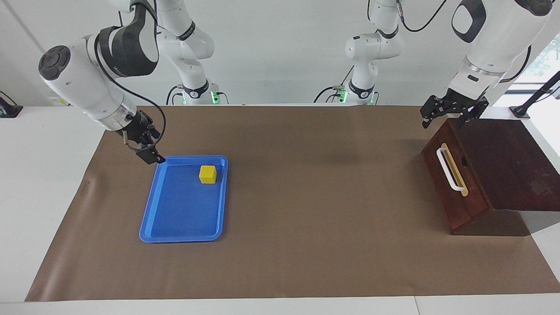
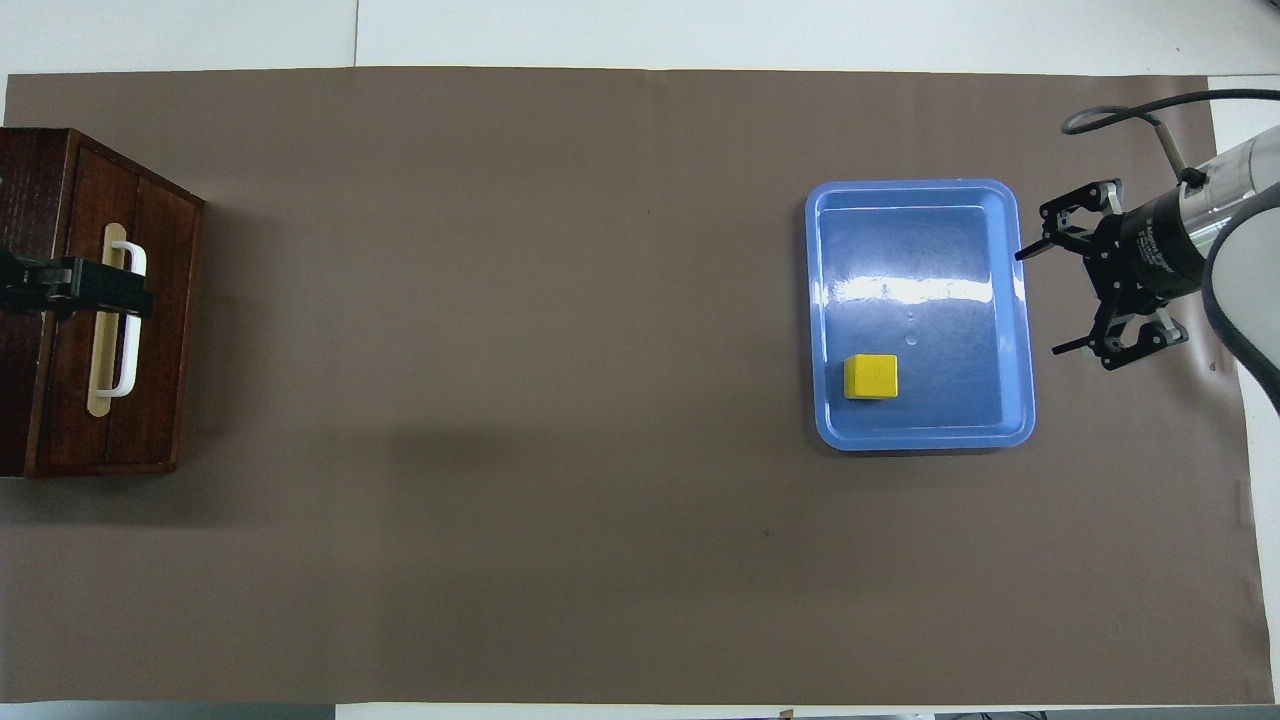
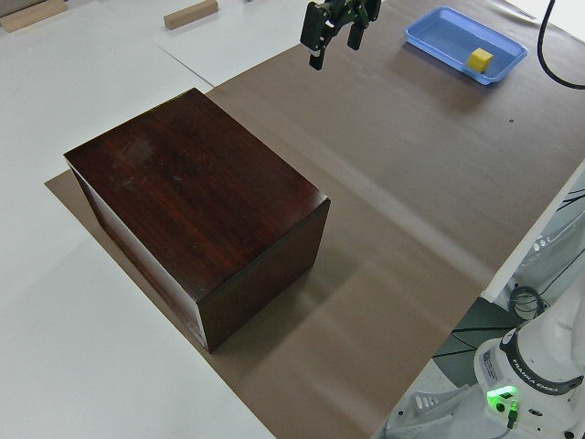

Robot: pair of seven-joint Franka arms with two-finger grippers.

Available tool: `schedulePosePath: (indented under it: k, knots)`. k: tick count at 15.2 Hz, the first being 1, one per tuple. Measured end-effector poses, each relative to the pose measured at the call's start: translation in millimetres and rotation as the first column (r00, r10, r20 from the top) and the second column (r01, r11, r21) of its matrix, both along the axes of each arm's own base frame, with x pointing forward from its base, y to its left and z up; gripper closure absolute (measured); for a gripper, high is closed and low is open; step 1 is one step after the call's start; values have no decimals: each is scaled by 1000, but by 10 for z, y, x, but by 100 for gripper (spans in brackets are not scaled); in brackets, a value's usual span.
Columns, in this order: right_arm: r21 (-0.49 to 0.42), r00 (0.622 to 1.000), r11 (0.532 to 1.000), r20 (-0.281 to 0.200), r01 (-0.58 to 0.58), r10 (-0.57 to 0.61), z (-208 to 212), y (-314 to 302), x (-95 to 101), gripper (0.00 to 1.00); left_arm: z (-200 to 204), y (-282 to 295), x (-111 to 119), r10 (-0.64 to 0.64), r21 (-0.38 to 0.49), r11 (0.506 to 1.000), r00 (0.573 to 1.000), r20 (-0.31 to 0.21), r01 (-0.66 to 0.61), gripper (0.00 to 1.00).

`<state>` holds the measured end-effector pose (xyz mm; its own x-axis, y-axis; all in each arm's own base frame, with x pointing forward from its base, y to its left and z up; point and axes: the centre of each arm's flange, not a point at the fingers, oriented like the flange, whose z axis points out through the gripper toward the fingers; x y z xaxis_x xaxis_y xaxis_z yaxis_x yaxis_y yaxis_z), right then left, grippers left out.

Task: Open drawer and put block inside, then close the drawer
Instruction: 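Move the right gripper over the blue tray toward the yellow cube, then lower the right gripper to the cube while the left gripper grasps the drawer handle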

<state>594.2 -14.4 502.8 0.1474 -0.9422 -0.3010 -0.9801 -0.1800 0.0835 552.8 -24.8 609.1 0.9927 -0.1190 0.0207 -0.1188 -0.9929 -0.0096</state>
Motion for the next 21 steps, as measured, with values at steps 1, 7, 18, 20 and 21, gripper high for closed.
schedulePosePath:
  k: [1, 7, 18, 20, 21]
  knots:
    - [36, 998, 998, -24, 50, -49, -96, -67, 9, 1, 0, 0, 0, 0, 0, 1000, 1000, 0, 0, 0]
    - [230, 962, 934, -89, 273, -259, -837, -291, -145, 1, 0, 0, 0, 0, 0, 1000, 1000, 0, 0, 0]
    - [340, 942, 879, -116, 335, -315, -1478, -176, -504, 1, -1, -1, -1, 0, 0, 1000, 1000, -1, 0, 0]
    - [356, 934, 863, -129, 358, -335, -1599, -187, -509, 1, -2, -7, -20, -1, 1, 1000, 1000, -11, 1, 0]
    - [359, 930, 858, -135, 368, -342, -1658, -193, -506, 1, 6, -11, -27, -2, 1, 1000, 1000, -11, 2, 0]
